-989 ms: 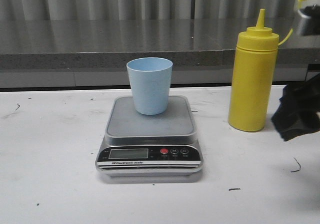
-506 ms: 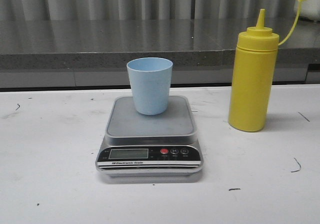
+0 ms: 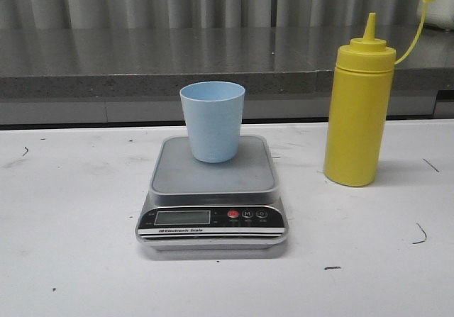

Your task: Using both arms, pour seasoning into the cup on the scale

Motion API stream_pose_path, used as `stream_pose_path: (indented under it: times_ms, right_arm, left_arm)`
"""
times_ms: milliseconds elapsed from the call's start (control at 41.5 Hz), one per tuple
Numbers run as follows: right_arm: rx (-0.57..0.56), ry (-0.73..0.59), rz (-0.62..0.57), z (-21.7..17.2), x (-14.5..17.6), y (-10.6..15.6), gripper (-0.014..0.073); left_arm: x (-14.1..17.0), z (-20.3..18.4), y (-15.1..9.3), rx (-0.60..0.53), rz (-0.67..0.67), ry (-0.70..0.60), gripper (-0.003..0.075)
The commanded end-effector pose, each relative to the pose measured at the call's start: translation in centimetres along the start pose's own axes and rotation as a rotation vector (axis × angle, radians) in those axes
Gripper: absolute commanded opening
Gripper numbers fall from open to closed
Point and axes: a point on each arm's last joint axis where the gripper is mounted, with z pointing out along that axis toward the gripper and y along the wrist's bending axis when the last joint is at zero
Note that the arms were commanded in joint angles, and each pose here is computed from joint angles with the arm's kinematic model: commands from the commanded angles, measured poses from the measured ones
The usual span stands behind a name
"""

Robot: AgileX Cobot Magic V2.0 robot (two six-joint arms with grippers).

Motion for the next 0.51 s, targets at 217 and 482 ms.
stream_pose_path:
  times_ms: [217,482]
  right_arm:
    - [0.027,-0.113,-0.064,-0.91,-1.44,-0.23,0.0600]
    - [0.034,-0.124,-0.074,-0.92,-1.54,-0.29,0.0575]
  left_arm:
    - [-1.39,-0.53,-0.20,0.018,-0.006,-0.109,0.0421]
    - [-1.68,-0.57,-0.24,0.021,-0.006,-0.142,0.0421]
